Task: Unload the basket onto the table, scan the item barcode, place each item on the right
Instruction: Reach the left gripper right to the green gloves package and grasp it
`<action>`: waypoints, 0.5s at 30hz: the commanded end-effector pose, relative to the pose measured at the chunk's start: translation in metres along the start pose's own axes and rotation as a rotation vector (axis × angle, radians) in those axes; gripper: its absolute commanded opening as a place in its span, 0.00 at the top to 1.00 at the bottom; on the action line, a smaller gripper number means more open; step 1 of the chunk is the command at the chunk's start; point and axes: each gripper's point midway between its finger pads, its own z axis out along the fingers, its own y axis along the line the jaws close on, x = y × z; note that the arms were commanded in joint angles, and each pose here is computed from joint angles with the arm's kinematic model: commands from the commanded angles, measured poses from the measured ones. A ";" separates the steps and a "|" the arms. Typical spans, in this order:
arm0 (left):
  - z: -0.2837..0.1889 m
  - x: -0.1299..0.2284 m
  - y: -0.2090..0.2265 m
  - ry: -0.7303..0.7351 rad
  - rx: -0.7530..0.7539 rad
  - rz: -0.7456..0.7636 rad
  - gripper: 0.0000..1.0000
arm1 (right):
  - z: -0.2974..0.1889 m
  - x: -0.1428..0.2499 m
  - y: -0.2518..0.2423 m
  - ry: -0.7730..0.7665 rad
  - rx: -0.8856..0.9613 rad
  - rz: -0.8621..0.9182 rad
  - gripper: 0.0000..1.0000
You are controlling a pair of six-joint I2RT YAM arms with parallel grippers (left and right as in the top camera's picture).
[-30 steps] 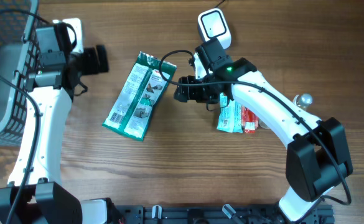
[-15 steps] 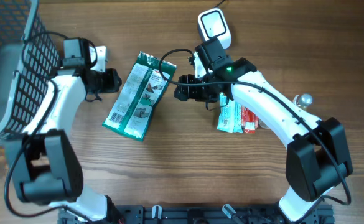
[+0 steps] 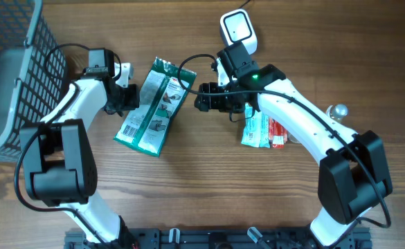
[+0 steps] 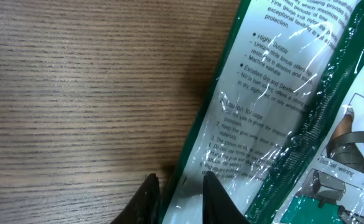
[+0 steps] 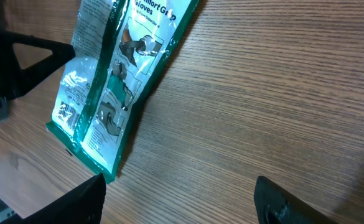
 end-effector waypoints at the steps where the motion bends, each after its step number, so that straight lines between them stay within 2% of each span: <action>1: 0.007 0.008 0.003 0.027 -0.010 -0.054 0.84 | 0.006 0.002 -0.006 0.007 0.024 0.004 0.24; 5: 0.007 0.004 0.001 0.013 -0.009 -0.140 0.85 | 0.006 0.000 -0.010 -0.005 0.047 0.003 0.24; 9: 0.008 0.006 -0.004 0.016 -0.004 -0.128 0.85 | 0.006 0.000 -0.010 -0.004 0.047 0.004 0.24; 15: 0.023 0.029 -0.004 0.050 -0.005 -0.184 0.85 | 0.013 0.002 -0.014 0.012 0.056 0.011 0.24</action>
